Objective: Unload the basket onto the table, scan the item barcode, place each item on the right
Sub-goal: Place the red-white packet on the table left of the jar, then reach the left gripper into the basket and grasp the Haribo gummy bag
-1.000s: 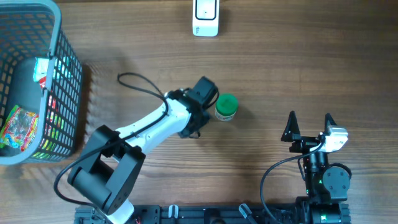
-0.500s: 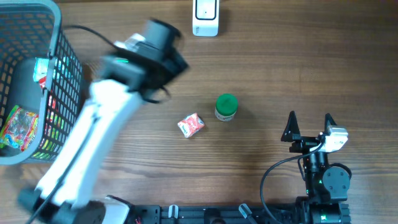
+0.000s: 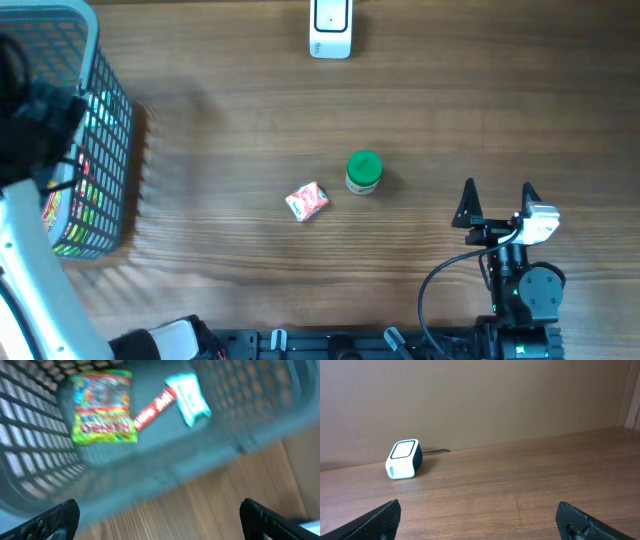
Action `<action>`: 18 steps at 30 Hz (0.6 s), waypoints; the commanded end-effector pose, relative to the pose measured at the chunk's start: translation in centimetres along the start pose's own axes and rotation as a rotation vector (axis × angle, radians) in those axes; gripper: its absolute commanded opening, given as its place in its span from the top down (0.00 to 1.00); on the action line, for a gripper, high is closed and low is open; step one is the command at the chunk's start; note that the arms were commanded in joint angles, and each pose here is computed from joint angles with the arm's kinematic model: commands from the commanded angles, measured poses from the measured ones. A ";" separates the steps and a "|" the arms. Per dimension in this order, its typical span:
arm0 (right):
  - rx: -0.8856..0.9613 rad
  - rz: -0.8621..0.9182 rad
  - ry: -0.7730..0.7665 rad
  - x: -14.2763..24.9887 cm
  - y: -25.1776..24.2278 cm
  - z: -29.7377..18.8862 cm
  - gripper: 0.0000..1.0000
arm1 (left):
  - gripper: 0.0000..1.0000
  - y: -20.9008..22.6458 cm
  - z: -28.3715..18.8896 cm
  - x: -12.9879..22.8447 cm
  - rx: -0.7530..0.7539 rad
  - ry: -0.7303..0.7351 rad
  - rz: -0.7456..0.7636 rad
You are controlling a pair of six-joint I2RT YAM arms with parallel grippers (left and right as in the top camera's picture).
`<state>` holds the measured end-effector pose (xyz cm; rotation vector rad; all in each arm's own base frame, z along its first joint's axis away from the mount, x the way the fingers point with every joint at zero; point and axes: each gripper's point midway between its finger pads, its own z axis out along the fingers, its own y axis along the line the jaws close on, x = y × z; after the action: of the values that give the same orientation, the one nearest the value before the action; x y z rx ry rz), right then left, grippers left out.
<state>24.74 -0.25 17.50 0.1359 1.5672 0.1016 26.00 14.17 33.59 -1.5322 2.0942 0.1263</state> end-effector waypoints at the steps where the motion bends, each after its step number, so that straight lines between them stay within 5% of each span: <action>1: 0.008 -0.018 -0.014 -0.3 -0.2 -0.1 0.00 | 0.00 3.0 2.5 -2.6 -0.055 0.003 -0.081; 8: 0.008 -0.018 -0.014 -0.3 -0.2 -0.1 0.00 | 0.00 8.2 9.6 -3.0 -0.217 0.080 -0.254; 18: 0.008 -0.018 -0.014 -0.3 -0.2 -0.1 0.00 | 0.00 9.6 22.8 -0.9 -0.312 0.187 -0.253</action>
<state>24.74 -0.25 17.50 0.1359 1.5672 0.1016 24.86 26.14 16.00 -2.0086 2.0277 0.2329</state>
